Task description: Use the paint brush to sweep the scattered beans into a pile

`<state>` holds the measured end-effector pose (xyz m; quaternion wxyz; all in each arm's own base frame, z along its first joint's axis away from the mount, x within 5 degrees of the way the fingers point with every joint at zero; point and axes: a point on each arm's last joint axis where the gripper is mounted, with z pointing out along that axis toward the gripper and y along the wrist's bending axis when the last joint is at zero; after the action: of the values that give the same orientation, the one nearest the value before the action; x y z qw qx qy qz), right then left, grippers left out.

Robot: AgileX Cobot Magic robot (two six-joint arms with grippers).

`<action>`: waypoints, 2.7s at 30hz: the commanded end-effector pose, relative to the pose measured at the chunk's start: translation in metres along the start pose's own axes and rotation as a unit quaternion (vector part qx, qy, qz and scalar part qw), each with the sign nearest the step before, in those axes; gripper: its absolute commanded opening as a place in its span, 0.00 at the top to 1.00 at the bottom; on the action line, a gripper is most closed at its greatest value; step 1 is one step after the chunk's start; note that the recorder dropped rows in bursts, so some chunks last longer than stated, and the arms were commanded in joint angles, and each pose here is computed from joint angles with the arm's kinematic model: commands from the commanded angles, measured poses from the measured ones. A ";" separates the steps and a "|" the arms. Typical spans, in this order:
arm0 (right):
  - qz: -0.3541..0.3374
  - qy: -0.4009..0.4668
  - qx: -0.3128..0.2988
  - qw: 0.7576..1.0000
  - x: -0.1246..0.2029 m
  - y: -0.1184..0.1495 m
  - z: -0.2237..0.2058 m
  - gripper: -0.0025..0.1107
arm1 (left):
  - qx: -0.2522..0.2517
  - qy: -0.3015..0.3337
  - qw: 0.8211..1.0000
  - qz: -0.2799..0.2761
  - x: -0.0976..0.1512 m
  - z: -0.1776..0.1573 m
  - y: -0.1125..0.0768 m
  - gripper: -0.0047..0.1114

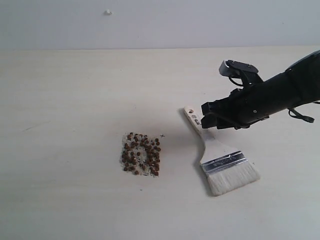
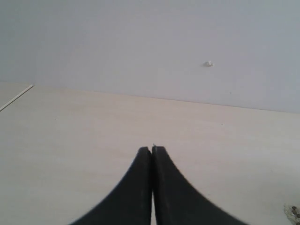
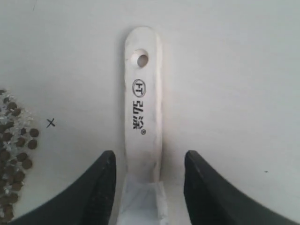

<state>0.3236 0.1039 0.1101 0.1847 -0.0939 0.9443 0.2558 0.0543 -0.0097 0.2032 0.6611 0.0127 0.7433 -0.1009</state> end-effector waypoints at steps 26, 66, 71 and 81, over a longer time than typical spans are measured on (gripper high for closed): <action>-0.051 -0.276 0.073 0.957 0.063 0.050 -0.155 0.98 | 0.004 -0.002 1.000 -0.004 0.000 0.000 0.000 0.96; -0.246 -0.574 0.171 0.762 0.200 0.077 -0.250 0.98 | 0.004 -0.002 1.000 -0.004 0.000 0.000 0.000 0.96; -0.241 -0.576 0.185 0.759 0.199 0.074 -0.250 0.98 | 0.004 -0.002 1.000 -0.004 0.000 0.000 0.000 0.96; -0.108 -0.526 0.255 0.804 0.206 0.042 -0.237 0.98 | 0.004 -0.002 1.000 -0.004 0.000 0.000 0.000 0.96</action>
<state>0.0508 0.0062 0.2488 0.7123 -0.0429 0.7006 -0.0021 0.0543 -0.0097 0.2032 0.6611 0.0127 0.7433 -0.1009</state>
